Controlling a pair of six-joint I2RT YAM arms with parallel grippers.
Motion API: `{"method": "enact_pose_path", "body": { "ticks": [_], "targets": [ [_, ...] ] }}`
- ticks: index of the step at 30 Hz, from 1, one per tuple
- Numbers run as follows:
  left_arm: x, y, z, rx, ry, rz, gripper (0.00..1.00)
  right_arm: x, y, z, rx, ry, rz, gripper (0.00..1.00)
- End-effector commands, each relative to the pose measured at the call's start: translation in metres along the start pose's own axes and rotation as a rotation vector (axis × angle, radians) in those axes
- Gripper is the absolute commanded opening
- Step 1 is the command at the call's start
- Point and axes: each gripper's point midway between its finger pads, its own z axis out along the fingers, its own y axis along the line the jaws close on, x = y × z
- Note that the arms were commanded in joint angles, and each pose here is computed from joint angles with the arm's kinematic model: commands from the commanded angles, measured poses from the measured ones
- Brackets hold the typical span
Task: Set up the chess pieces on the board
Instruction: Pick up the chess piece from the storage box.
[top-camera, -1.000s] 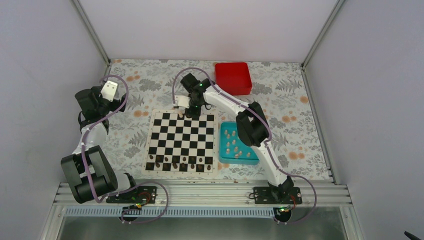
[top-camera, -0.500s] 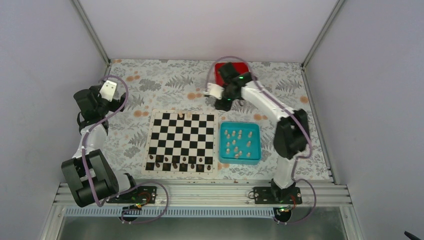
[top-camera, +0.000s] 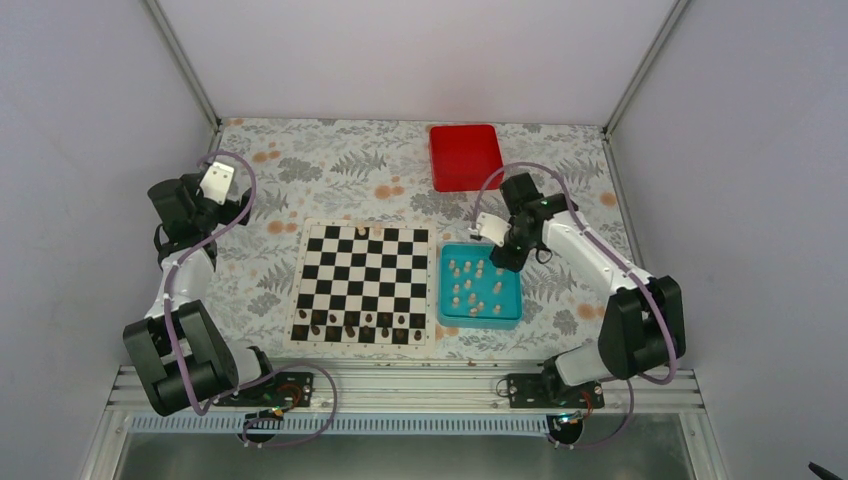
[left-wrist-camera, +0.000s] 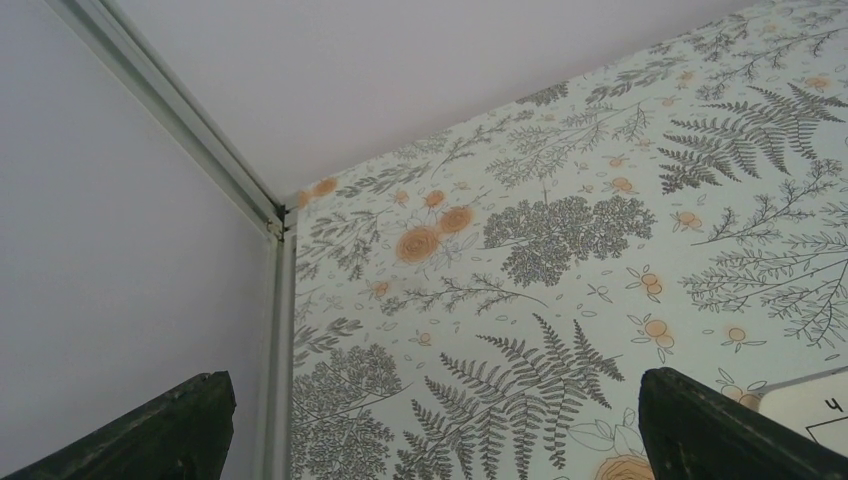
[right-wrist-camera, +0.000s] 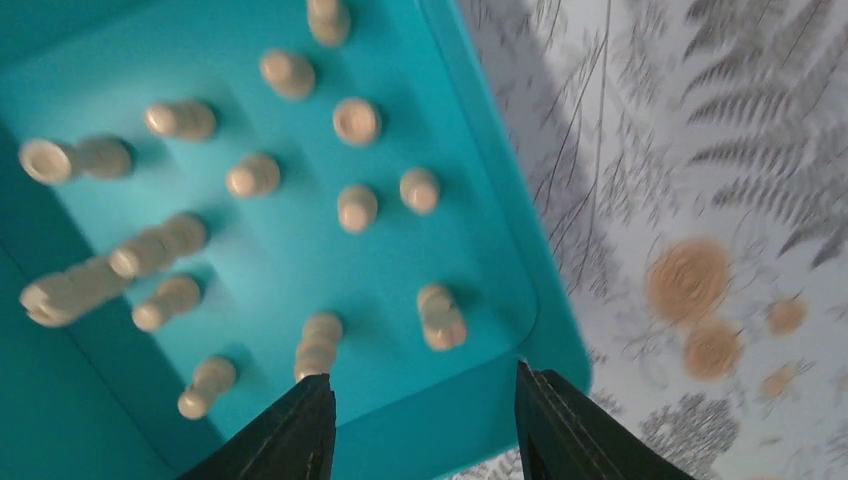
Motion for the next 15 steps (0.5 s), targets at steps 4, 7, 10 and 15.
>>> {"method": "enact_pose_path", "body": {
  "ticks": [4, 7, 10, 15],
  "targets": [
    [-0.008, 0.002, -0.006, -0.012, -0.016, 0.022, 1.00, 0.027, -0.007, 0.011, 0.077, 0.018, 0.047, 0.47],
    [-0.008, 0.002, -0.008, -0.018, -0.017, 0.020, 1.00, 0.029, -0.008, 0.019, 0.074, 0.026, 0.054, 0.47],
    [-0.007, 0.001, -0.009, -0.017, -0.014, 0.018, 1.00, 0.028, -0.007, 0.024, 0.059, 0.032, 0.054, 0.46],
    [-0.004, 0.000, -0.010, -0.023, -0.008, 0.021, 1.00, 0.026, -0.010, 0.031, 0.055, 0.036, 0.049, 0.45]
  ]
}}
